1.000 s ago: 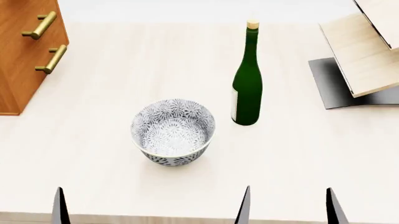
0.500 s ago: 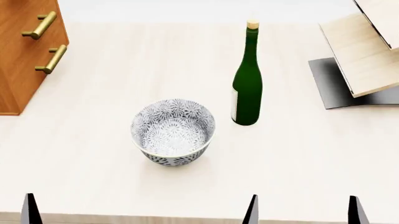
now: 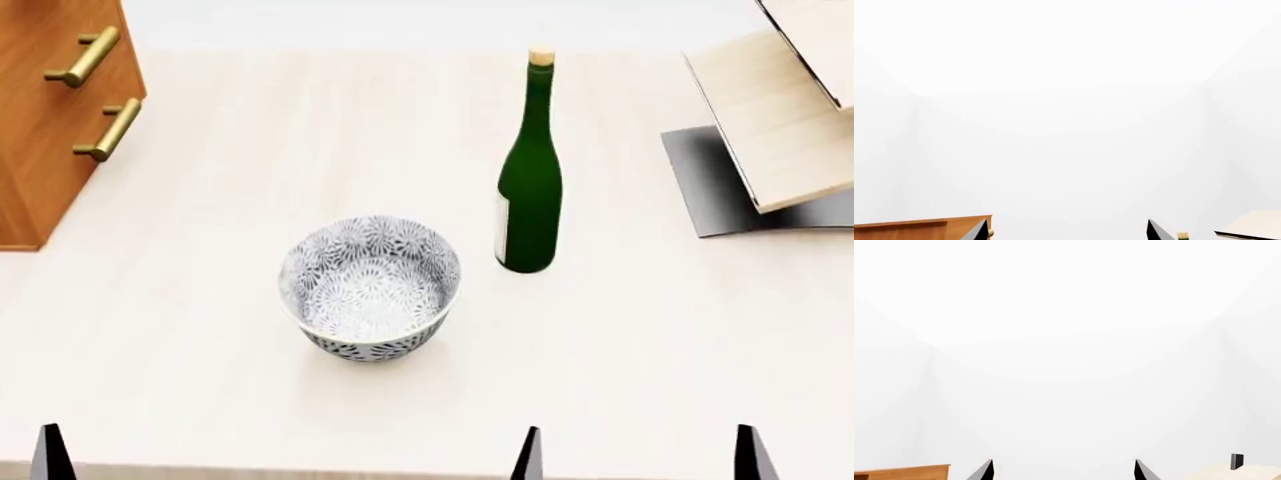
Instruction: Put the wine bottle on the wine rack.
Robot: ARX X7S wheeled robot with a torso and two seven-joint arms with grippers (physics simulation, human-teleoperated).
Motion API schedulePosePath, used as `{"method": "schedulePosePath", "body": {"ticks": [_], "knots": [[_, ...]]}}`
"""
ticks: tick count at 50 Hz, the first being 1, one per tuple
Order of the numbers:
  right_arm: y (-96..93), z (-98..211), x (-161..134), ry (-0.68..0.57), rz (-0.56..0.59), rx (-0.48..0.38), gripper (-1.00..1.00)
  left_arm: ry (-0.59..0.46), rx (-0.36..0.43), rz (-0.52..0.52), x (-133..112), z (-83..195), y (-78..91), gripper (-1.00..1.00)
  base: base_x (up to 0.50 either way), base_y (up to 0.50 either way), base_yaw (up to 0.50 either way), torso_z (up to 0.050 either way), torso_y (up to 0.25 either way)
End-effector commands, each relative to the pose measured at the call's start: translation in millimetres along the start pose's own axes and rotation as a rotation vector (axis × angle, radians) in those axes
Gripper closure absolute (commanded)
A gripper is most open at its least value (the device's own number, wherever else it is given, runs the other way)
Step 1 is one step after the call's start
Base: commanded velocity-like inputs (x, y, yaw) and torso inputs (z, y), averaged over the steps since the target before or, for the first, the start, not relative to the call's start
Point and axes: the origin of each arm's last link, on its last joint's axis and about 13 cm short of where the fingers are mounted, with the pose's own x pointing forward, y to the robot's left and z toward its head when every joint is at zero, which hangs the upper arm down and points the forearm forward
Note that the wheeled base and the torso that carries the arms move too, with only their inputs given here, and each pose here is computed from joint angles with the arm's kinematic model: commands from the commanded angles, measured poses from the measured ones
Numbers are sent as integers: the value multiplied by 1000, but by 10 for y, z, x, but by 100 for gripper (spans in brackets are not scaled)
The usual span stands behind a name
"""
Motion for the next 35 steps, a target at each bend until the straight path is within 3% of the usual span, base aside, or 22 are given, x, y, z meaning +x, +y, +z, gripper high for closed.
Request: {"method": "schedulePosePath", "body": {"ticks": [1, 35], "knots": [[7, -5, -5, 9, 3, 6, -100, -5, 2, -3, -3, 9, -5, -100, 90, 0, 0, 0, 0], [-4, -43, 6, 37, -2, -5, -100, 4, 2, -10, -7, 4, -10, -100, 105, 0, 0, 0, 0]]}}
